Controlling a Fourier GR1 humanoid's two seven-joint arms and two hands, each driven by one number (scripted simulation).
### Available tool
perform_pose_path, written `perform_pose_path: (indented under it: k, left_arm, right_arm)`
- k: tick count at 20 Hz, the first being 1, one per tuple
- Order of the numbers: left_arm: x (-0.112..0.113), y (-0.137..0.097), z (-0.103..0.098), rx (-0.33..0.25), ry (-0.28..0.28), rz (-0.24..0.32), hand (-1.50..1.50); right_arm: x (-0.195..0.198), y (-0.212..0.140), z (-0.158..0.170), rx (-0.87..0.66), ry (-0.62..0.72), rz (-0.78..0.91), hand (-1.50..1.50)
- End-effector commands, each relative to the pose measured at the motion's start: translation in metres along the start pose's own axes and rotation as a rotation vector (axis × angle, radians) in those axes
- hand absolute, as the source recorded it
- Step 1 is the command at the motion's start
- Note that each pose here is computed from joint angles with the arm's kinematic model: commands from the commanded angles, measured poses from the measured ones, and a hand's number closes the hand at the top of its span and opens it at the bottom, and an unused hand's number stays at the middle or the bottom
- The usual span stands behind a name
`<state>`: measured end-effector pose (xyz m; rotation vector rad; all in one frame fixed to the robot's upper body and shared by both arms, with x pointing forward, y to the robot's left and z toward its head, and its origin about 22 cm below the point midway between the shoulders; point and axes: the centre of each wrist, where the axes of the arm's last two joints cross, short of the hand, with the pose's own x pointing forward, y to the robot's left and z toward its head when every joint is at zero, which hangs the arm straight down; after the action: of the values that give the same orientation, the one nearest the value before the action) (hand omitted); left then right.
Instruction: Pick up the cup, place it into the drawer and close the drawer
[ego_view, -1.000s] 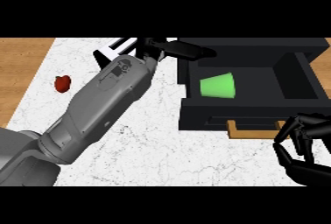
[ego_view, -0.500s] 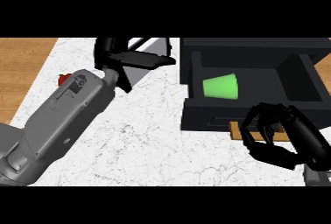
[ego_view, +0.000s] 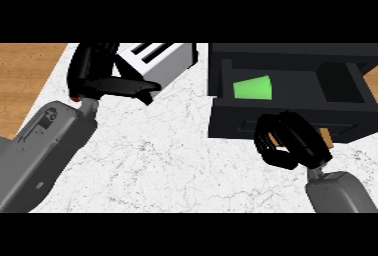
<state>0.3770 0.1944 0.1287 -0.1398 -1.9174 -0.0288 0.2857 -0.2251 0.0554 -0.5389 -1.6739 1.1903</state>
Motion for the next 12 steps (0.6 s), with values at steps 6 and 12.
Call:
perform_pose_path:
  k: [6,12]
  left_arm:
    - [0.003,0.052,0.047,0.014,0.018,0.022,-1.5]
    - [-0.017,0.074,0.056,0.025,0.011,0.008,-1.5]
  right_arm:
    - [-0.035,0.056,-0.056,0.056,0.034,0.132,1.5]
    - [-0.061,0.023,-0.102,0.069,0.057,0.094,1.5]
